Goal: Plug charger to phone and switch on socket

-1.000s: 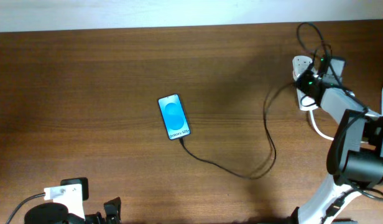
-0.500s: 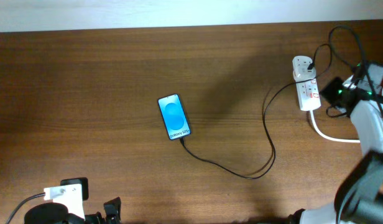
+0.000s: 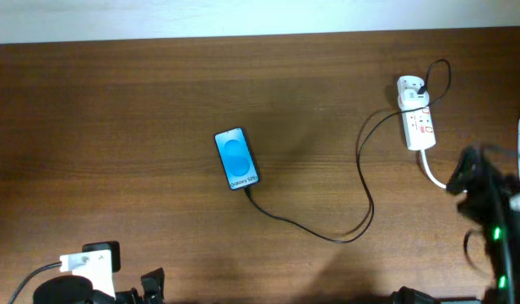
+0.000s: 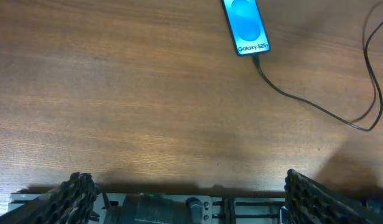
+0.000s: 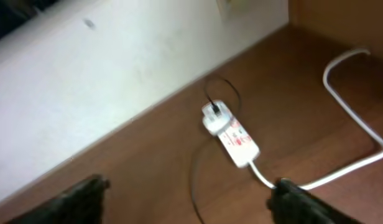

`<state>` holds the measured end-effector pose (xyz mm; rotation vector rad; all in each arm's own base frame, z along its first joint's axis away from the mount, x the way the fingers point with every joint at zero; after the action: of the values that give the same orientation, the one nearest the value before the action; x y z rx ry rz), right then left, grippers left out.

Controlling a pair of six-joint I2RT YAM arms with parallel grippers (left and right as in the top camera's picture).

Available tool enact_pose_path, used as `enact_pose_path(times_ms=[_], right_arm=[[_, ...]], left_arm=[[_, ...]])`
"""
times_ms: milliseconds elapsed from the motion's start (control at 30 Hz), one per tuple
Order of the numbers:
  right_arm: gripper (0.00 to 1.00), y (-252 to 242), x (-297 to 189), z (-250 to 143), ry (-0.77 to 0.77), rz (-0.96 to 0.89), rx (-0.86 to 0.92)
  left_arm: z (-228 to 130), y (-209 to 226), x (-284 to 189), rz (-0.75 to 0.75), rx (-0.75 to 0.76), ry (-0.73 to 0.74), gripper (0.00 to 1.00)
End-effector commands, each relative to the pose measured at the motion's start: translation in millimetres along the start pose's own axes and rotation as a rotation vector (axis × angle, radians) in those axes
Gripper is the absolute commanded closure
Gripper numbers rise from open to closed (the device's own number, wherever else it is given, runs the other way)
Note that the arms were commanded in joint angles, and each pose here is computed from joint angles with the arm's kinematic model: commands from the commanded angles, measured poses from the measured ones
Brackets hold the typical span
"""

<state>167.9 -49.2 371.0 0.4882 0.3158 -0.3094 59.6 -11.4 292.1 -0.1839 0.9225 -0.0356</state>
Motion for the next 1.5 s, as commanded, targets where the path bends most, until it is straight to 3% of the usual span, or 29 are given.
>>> enact_pose_path(times_ms=[0, 200, 567, 800, 900, 1033, 1200, 1467], right_arm=[[0.02, -3, -29, -26, 0.028, 0.003, 0.008], [0.01, -21, -45, -76, 0.236, -0.083, 0.047], [0.02, -21, -46, -77, 0.242, -0.085, 0.047], [0.02, -9, -55, -84, 0.264, 0.028, -0.018], [0.02, -6, -71, -88, 0.227, 0.096, -0.051], [0.02, -20, -88, -84, 0.11, 0.057, -0.085], [0.02, -19, -76, -72, -0.021, 0.075, -0.083], [0.02, 22, -27, -73, -0.308, 0.486, -0.127]], left_arm=[[-1, 0, 0, 0.002, 0.001, -0.001, 0.0], [-1, 0, 0, 0.002, 0.001, -0.001, 0.01], [-1, 0, 0, 0.002, 0.001, -0.001, 0.01], [-1, 0, 0, 0.002, 0.001, -0.001, 0.0], [-1, 0, 0, 0.002, 0.001, -0.001, 0.01], [-1, 0, 0, 0.002, 0.001, -0.001, 0.01], [-1, 0, 0, 0.002, 0.001, -0.001, 0.0], [-1, 0, 0, 0.002, 0.001, -0.001, 0.0]])
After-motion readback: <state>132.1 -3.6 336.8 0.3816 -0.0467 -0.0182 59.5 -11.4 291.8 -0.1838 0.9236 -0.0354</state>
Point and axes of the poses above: each gripper's point midway between its finger pads, its own x axis out along the fingers, its own y axis along the line the jaws close on, z = x × y, the point moved 4 cm from there along -x, back along the fingers, and after that the axes turned 1 degree about x, right-handed, at the moved point
